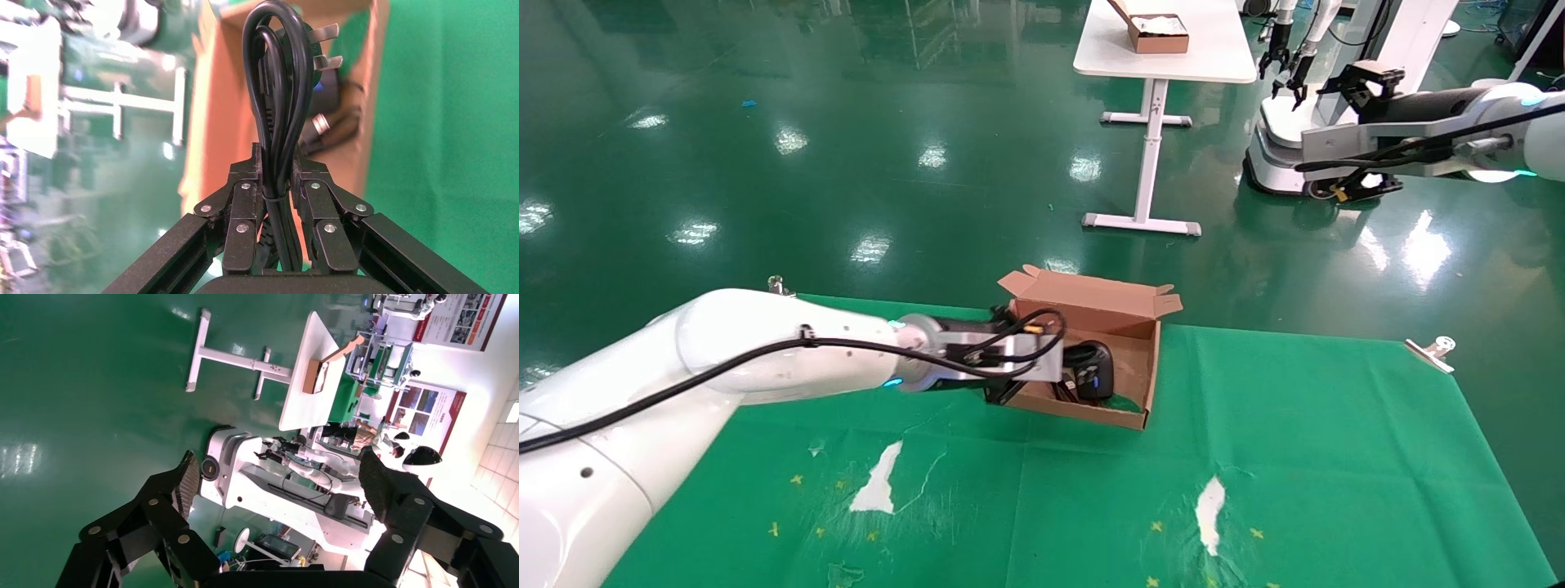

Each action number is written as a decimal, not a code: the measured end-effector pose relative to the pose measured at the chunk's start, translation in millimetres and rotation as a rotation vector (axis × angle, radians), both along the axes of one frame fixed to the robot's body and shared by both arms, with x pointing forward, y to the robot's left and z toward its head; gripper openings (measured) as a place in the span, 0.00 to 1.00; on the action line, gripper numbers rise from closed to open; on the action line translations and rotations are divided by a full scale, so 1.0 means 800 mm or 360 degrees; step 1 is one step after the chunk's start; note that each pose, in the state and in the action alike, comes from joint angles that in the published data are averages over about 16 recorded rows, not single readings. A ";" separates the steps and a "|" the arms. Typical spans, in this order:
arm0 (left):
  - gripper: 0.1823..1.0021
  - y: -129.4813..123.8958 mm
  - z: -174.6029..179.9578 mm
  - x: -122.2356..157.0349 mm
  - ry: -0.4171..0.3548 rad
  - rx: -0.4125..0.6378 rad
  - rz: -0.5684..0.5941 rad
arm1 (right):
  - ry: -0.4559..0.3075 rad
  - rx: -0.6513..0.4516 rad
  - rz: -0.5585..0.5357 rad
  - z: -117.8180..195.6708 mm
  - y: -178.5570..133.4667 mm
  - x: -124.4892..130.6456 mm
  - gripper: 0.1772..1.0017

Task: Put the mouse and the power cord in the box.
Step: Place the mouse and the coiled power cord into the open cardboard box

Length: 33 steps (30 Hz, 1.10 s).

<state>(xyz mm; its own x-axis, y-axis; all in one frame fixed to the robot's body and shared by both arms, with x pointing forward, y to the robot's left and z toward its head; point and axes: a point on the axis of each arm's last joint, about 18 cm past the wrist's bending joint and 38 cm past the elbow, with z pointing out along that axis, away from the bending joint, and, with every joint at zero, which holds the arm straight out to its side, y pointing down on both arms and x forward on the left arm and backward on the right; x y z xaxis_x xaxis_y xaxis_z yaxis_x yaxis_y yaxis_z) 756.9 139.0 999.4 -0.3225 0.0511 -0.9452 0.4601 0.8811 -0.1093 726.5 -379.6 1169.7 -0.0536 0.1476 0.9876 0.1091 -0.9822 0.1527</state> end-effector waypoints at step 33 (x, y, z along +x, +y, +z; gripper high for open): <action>0.31 0.002 -0.033 -0.037 0.0207 -0.0394 -0.0157 | 0.0084 0.0360 0.0282 -0.048 0.010 -0.002 1.00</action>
<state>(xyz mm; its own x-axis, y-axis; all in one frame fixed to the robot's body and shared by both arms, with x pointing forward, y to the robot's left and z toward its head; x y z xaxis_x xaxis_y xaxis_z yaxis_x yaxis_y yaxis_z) 727.5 140.3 972.8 -0.4467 -0.1390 -0.8838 0.5102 0.7719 -0.3793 724.8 -371.2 1131.0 -0.0063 -0.0837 0.9965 0.2842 -0.9556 -0.0785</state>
